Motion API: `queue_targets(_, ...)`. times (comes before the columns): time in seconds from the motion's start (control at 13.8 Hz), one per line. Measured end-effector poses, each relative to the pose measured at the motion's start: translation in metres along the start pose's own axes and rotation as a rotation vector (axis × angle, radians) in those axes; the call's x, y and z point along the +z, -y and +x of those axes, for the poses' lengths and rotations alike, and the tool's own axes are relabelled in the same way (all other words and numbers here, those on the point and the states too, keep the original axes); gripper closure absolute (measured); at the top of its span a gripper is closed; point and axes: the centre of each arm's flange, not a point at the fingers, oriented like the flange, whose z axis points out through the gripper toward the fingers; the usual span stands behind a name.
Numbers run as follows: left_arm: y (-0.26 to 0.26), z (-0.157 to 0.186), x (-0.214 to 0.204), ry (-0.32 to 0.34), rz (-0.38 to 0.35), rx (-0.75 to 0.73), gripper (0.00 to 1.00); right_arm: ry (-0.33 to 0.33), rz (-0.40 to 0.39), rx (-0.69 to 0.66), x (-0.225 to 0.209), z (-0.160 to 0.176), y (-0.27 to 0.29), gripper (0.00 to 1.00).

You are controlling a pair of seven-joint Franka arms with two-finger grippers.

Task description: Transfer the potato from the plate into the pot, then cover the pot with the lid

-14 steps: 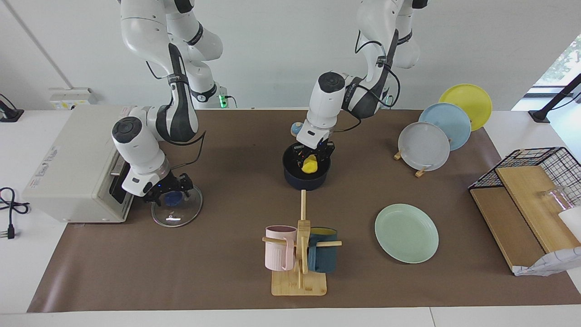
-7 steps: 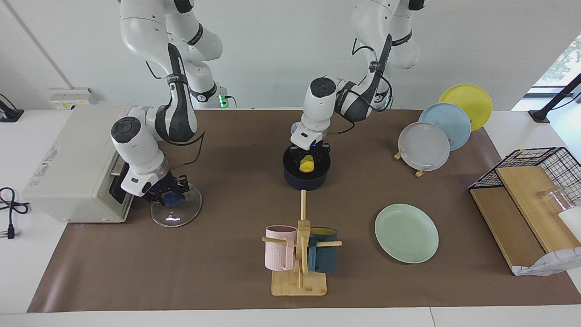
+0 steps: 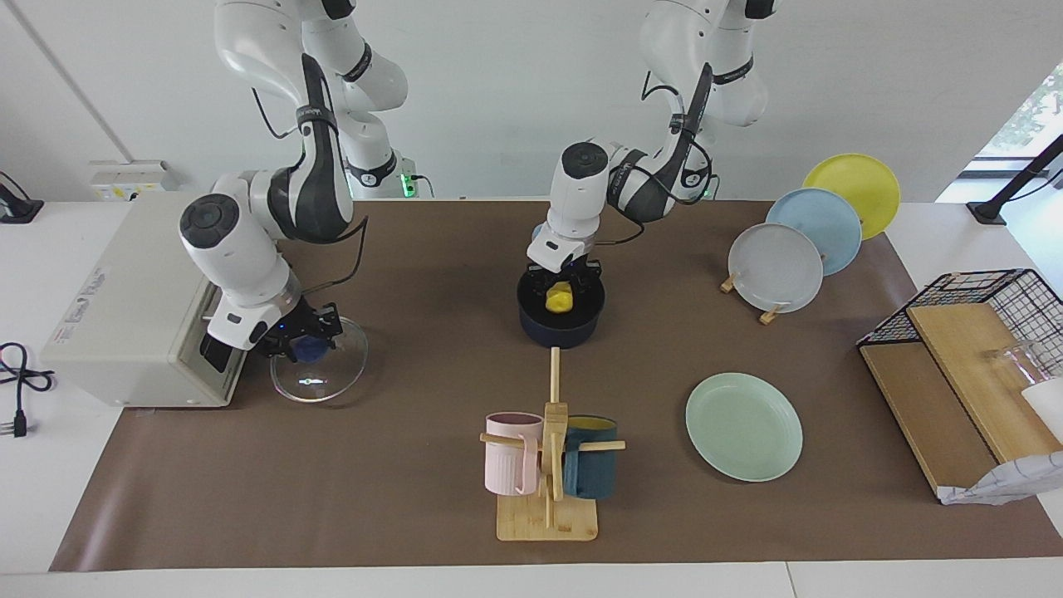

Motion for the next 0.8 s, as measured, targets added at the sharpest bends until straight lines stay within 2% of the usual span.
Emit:
queue_targets(0.15,0.0,0.0,-0.001,-0.003,0.001,0.004,0.01,0.023,0.01,0.013,-0.056,-0.002,0.021,0.33)
queue_targets(0.29,0.001,0.003,-0.006,-0.011,-0.005,0.006,0.0,0.039,0.018,0.01,-0.084,-0.003,0.042,0.33)
queue_targets(0.51,0.013,0.019,-0.032,-0.028,-0.014,-0.009,0.0,0.059,0.02,-0.032,-0.086,0.003,0.077,0.33)
queue_targets(0.65,0.042,0.048,-0.082,-0.022,-0.004,-0.027,0.0,0.061,0.017,-0.031,-0.086,0.007,0.098,0.33)
queue_targets(0.8,0.098,0.083,-0.158,-0.01,0.009,-0.052,0.0,0.06,0.012,0.002,-0.085,0.011,0.116,0.33)
